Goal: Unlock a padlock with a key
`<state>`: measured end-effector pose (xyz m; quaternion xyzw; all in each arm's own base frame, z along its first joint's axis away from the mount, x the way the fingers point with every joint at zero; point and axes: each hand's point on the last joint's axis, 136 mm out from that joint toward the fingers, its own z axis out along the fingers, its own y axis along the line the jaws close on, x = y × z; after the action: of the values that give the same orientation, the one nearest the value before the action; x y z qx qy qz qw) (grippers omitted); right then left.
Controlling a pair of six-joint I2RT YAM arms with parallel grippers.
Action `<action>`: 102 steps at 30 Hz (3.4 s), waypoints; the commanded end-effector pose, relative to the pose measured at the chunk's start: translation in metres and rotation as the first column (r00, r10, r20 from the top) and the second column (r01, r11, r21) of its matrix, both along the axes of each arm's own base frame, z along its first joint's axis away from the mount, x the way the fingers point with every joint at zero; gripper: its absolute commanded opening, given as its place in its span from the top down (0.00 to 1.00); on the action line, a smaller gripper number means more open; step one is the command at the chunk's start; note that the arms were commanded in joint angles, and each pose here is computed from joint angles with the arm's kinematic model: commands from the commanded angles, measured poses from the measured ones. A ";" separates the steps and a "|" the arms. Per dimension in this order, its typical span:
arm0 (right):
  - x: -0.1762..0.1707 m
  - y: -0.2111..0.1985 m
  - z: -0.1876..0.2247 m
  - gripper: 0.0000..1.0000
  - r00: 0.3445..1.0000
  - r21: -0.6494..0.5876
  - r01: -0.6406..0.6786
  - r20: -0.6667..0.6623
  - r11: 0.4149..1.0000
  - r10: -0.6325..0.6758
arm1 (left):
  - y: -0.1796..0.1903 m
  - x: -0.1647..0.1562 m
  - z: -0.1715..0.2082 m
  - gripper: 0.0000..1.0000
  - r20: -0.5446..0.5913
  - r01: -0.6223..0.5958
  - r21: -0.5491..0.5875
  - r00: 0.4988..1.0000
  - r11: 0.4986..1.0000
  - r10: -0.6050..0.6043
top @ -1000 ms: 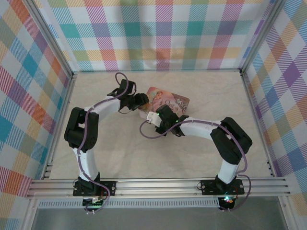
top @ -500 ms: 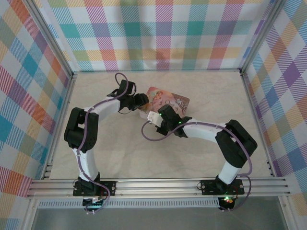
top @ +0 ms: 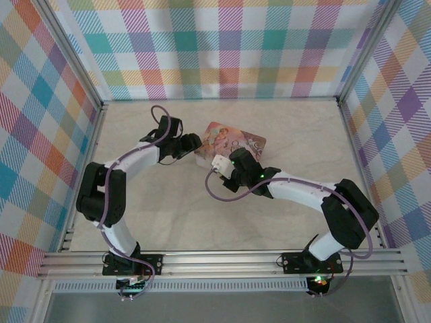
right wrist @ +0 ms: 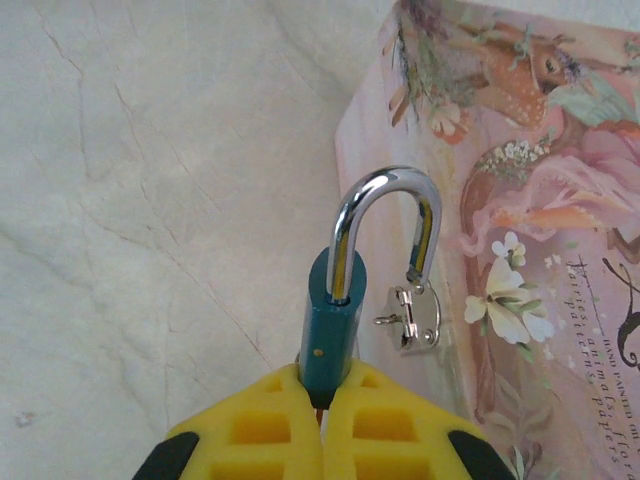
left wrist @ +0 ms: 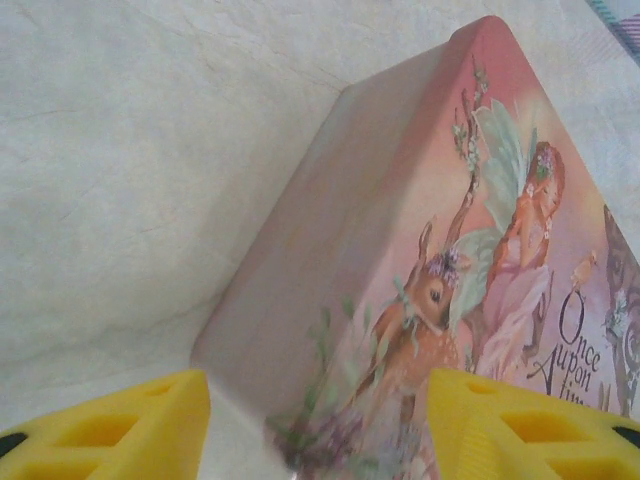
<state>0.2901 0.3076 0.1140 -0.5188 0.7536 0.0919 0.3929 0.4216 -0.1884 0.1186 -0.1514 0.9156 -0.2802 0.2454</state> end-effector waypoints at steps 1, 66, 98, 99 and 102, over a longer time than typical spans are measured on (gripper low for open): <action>-0.021 0.010 0.013 1.00 0.998 0.064 -0.045 -0.030 0.997 0.047 | 0.015 -0.012 0.011 0.40 0.018 -0.026 0.021 0.999 0.999 0.026; 0.058 -0.142 0.072 0.00 0.708 0.313 0.706 -0.268 0.636 -0.654 | 0.105 -0.059 0.061 0.00 0.211 -0.252 0.336 0.959 0.908 0.188; 0.113 -0.303 -0.014 0.00 0.464 0.453 0.805 -0.079 0.383 -0.883 | 0.193 -0.028 -0.030 0.00 0.566 -0.409 0.558 0.824 0.722 0.030; 0.111 -0.302 -0.015 0.00 0.475 0.458 0.799 -0.086 0.389 -0.876 | 0.203 -0.031 -0.034 0.00 0.608 -0.454 0.515 0.792 0.727 0.063; 0.106 -0.305 -0.017 0.00 0.470 0.523 0.763 -0.046 0.380 -0.882 | 0.201 -0.030 -0.035 0.00 0.588 -0.437 0.528 0.807 0.728 0.058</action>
<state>0.3954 -0.0108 0.0904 0.0669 0.8339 -0.0341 0.5468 0.3758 0.0220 0.0596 -0.1155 0.8481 0.0920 0.5088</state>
